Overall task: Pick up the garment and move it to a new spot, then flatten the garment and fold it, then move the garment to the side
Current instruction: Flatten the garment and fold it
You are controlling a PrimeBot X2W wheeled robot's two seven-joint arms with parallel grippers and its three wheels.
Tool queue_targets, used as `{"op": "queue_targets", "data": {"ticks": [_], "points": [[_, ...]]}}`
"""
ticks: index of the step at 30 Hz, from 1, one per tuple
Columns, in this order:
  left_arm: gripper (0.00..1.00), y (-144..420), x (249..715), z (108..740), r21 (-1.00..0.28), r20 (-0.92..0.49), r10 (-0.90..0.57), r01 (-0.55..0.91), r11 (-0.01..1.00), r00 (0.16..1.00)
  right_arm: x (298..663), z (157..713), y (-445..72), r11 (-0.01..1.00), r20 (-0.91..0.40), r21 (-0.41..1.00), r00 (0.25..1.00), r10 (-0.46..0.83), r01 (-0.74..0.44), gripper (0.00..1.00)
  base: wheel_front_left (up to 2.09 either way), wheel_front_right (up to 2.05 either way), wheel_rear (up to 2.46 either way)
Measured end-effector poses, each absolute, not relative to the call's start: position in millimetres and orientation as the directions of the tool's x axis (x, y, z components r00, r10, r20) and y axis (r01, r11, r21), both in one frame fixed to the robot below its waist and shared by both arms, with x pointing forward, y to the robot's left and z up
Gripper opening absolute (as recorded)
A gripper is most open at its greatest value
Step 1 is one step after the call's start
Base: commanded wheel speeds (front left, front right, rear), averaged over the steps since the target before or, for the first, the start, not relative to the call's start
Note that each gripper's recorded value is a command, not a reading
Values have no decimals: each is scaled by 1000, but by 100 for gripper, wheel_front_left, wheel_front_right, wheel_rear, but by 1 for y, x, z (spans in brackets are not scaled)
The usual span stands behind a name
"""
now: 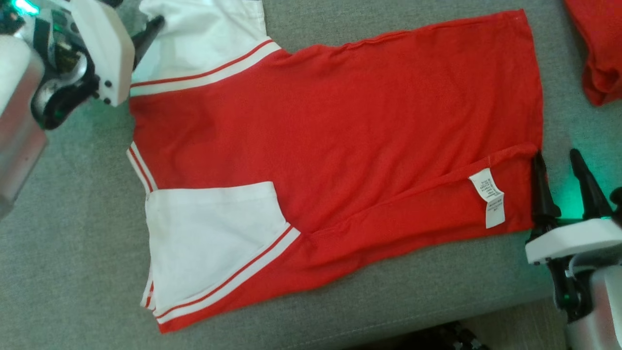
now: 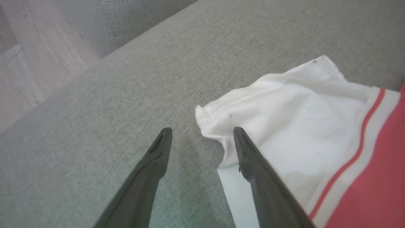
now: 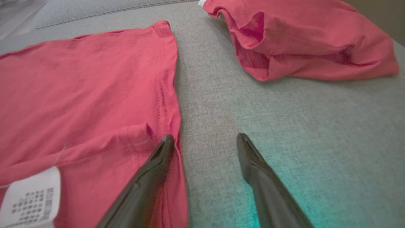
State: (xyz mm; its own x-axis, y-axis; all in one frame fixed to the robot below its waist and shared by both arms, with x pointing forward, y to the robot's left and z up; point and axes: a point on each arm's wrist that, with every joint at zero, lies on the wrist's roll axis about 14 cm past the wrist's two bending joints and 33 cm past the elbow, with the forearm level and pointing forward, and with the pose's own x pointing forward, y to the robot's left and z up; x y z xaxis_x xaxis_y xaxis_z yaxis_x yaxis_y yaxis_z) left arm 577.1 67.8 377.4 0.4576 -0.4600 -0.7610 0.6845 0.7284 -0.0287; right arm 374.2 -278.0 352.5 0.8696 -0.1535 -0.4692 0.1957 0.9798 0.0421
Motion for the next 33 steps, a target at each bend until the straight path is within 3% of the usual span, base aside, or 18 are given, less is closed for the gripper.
{"op": "queue_targets", "data": {"ticks": [11, 31, 33], "points": [[100, 59, 605, 385, -13, -714, -484, 682, 731, 506, 382, 353, -282, 979, -458, 32, 874, -164, 201, 100, 0, 0, 0], [100, 41, 605, 362, -33, -749, -502, 733, 680, 432, 381, 349, -285, 974, -457, 31, 870, -187, 226, 100, 0, 0, 0], [94, 38, 604, 361, -26, -755, -502, 746, 666, 422, 381, 348, -285, 974, -457, 31, 869, -188, 227, 100, 0, 0, 0]]}}
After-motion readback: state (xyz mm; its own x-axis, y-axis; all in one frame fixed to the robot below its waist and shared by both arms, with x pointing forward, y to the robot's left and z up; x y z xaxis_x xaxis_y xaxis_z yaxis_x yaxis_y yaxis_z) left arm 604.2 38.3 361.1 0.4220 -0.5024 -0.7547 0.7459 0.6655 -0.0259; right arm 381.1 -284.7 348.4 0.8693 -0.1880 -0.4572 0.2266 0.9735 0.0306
